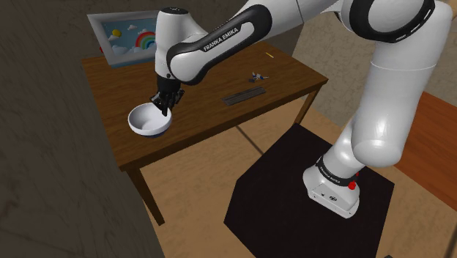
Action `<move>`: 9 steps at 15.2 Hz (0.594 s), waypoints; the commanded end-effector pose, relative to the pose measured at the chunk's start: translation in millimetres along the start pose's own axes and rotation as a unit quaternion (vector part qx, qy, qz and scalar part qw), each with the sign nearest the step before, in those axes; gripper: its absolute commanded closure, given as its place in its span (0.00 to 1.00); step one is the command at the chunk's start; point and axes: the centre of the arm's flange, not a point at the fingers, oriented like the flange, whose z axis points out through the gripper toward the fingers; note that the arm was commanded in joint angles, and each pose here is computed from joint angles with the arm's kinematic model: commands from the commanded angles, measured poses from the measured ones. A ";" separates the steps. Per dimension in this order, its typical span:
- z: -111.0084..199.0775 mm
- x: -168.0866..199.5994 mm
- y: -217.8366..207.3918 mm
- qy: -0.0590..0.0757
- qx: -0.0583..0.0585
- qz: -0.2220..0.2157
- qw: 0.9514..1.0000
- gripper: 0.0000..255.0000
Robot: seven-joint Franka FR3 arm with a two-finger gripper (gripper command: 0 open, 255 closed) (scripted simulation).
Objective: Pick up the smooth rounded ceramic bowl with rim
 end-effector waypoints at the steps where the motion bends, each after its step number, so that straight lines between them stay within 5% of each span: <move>1: 0.6 -0.3 0.0 -0.001 0.000 0.000 1.000 1.00; 9: -20.5 2.1 -3.5 -0.001 0.000 0.000 1.000 1.00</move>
